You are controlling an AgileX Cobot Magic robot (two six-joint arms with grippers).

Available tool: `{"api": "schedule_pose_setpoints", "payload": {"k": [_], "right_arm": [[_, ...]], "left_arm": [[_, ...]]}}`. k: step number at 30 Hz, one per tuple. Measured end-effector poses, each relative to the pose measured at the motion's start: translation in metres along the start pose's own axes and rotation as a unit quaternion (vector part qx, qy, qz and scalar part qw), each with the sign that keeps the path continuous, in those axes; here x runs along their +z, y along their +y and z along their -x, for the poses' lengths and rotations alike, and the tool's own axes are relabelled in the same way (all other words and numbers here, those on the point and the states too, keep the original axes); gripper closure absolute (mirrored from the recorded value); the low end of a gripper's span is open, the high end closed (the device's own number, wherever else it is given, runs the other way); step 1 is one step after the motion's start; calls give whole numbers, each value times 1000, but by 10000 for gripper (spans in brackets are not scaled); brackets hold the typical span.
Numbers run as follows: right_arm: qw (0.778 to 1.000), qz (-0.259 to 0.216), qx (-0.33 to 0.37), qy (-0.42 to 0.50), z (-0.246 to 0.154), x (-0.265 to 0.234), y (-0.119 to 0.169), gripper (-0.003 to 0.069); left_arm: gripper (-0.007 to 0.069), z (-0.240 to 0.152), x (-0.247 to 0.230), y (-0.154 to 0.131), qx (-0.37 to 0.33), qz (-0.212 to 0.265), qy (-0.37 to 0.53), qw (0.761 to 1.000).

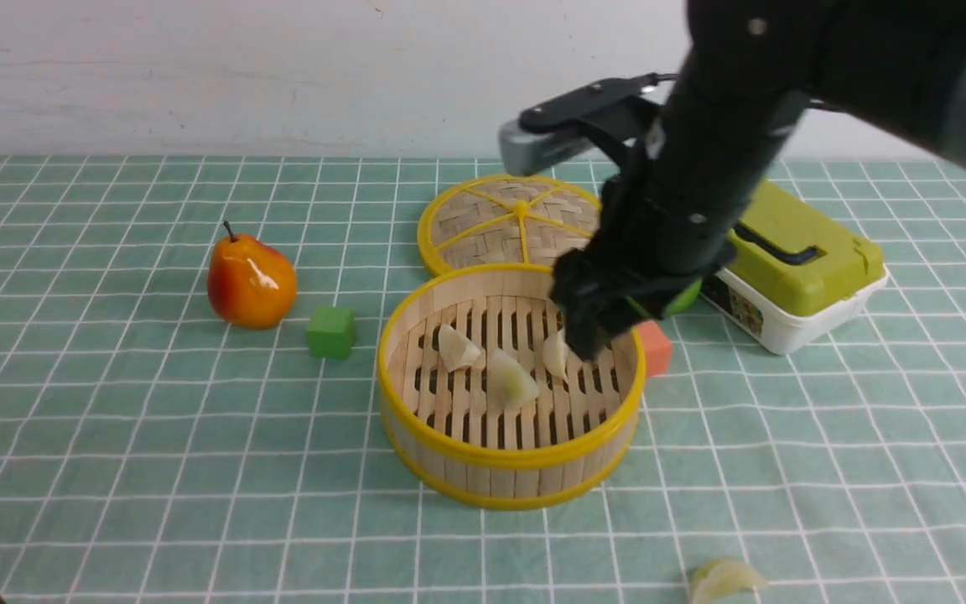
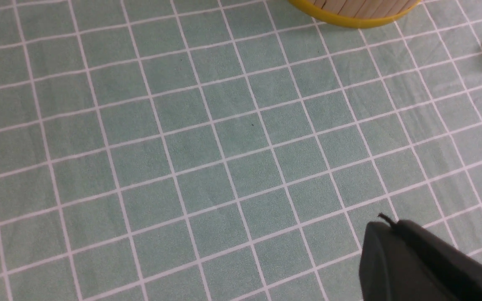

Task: Put the dumplings into the steamer on the table with the blue tablecloth.
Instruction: 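Reach for and grasp a dumpling lying on the table beside the steamer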

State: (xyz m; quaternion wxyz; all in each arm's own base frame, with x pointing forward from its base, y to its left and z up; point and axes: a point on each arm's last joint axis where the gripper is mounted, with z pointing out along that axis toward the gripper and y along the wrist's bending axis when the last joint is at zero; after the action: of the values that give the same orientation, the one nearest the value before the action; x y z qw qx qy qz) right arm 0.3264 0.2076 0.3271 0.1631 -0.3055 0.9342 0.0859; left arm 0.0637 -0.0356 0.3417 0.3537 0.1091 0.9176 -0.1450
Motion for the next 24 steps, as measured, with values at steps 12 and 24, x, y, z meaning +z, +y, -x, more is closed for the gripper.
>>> {"api": "schedule_pose_setpoints", "payload": {"k": [12,24], "right_arm": [[988,-7,-121,95,-114,49,-1,148],[976,-6,-183,116,-113,125,-10,150]], "left_arm": [[633,2,0,-1,-1,-5,-10,1000],[629,1,0,-4,-9,-21,-5,1000]]}}
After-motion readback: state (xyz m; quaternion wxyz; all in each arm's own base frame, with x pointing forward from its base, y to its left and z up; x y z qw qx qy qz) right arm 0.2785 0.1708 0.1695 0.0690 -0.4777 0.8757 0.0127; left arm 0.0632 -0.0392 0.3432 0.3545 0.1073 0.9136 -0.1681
